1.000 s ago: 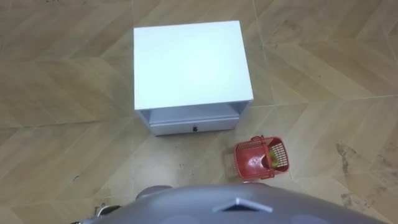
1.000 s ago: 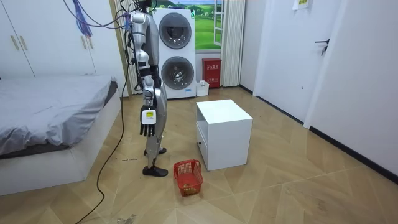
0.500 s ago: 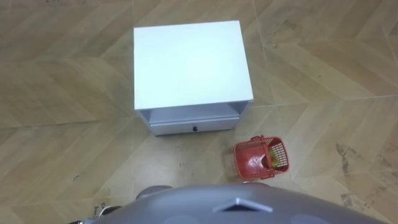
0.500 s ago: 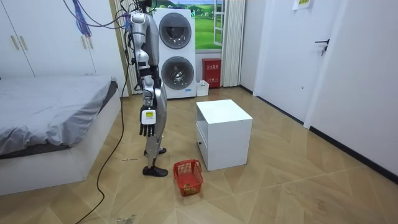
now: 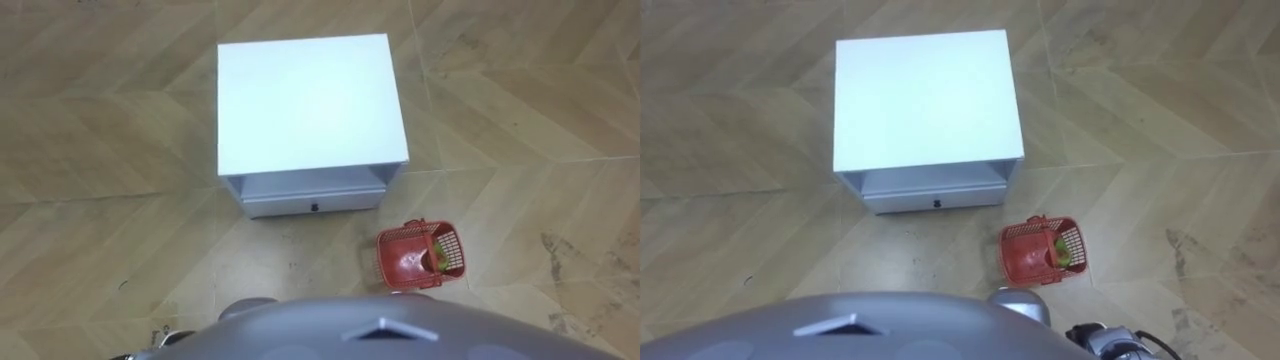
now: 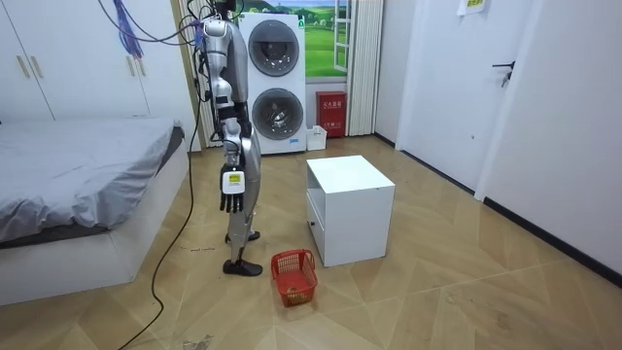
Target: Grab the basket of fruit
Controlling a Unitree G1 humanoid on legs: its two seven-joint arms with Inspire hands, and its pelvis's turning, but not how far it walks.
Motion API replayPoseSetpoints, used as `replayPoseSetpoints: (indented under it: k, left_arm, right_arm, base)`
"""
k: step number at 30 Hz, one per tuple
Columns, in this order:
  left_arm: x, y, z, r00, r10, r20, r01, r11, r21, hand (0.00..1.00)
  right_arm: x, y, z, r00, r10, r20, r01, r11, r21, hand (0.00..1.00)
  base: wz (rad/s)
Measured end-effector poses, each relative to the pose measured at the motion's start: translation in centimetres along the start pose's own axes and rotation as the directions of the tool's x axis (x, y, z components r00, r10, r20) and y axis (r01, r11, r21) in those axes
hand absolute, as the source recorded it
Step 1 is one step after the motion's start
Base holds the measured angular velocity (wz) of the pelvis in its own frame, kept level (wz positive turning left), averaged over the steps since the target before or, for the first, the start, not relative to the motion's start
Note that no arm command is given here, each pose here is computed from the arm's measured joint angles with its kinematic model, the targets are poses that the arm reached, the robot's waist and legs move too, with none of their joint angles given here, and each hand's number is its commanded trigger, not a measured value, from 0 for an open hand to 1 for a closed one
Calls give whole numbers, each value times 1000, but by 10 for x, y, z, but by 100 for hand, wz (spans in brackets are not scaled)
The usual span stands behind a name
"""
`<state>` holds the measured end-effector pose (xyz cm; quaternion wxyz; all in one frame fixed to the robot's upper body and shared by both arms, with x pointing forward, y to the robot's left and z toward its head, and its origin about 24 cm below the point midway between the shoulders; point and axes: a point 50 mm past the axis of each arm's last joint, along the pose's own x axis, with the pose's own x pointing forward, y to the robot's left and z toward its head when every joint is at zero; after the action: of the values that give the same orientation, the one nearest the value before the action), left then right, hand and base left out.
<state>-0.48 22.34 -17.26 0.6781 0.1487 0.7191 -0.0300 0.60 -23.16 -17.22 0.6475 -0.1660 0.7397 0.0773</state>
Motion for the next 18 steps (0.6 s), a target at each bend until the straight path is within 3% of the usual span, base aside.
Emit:
replayPoseSetpoints:
  k: [5,10,14,17,18]
  left_arm:
    - [0,3,2,1000,9,10,-8,1000,-19,0]
    - [0,15,8,998,40,58,-35,995,-98,0]
    - [-3,38,16,987,111,117,-94,985,-145,0]
    - [-7,56,28,976,161,144,-136,977,-166,0]
    - [-8,64,36,969,194,156,-164,969,-185,0]
  right_arm:
    - [0,-1,4,1000,-15,17,15,1000,27,0]
    - [-7,-23,31,983,-140,121,133,989,62,0]
    - [-11,-35,35,964,-219,151,181,956,229,0]
    - [-32,-65,88,887,-347,306,212,893,397,0]
    - [-48,-75,122,829,-388,404,187,872,453,0]
  base:
    - [-3]
    - [-16]
    - [67]
    - [-2]
    - [-9]
